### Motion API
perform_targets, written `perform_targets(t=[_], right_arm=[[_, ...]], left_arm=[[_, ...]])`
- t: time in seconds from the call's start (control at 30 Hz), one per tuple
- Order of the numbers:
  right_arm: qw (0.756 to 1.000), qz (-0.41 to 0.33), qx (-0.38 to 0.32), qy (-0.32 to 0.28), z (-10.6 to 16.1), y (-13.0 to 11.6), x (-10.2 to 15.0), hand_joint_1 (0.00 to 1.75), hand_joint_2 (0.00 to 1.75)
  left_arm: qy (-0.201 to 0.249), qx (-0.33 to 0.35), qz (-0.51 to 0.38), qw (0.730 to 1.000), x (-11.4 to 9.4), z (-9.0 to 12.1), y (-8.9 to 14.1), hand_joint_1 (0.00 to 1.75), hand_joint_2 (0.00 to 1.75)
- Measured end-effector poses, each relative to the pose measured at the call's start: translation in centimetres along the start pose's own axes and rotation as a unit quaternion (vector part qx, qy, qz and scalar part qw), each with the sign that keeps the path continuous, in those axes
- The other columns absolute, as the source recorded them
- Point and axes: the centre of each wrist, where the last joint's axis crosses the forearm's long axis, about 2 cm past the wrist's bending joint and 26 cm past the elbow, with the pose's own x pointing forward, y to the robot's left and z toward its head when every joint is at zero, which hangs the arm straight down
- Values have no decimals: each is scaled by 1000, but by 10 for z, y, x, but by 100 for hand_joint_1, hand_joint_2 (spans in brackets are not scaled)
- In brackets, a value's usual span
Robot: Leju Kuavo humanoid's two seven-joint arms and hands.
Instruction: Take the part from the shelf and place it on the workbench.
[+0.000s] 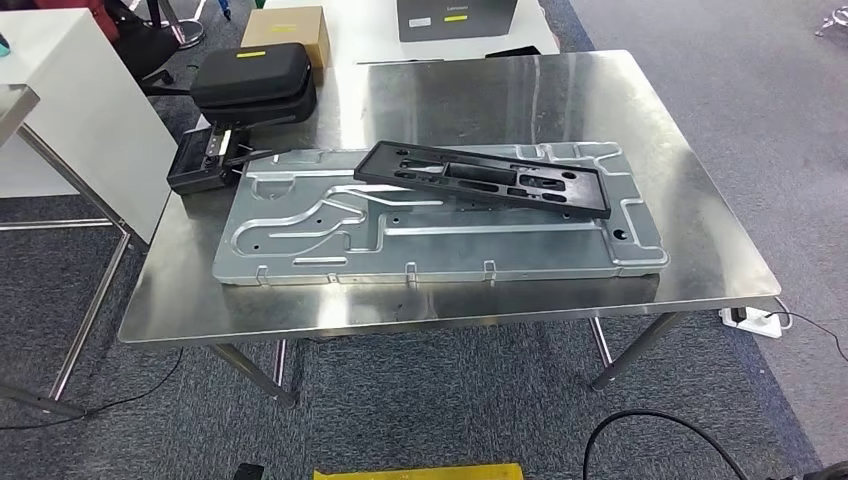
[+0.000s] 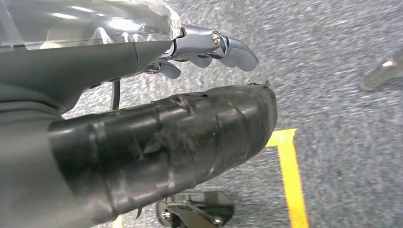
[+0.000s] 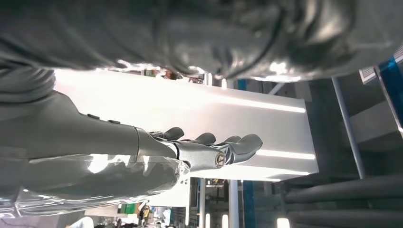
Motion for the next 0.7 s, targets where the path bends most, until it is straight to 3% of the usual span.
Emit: perform_targets(t=[0.7], right_arm=[[1000,-13,18,15,11,5,3,0,0]], left_arm=[[0,5,4,1000,0,-1,2,0,0]])
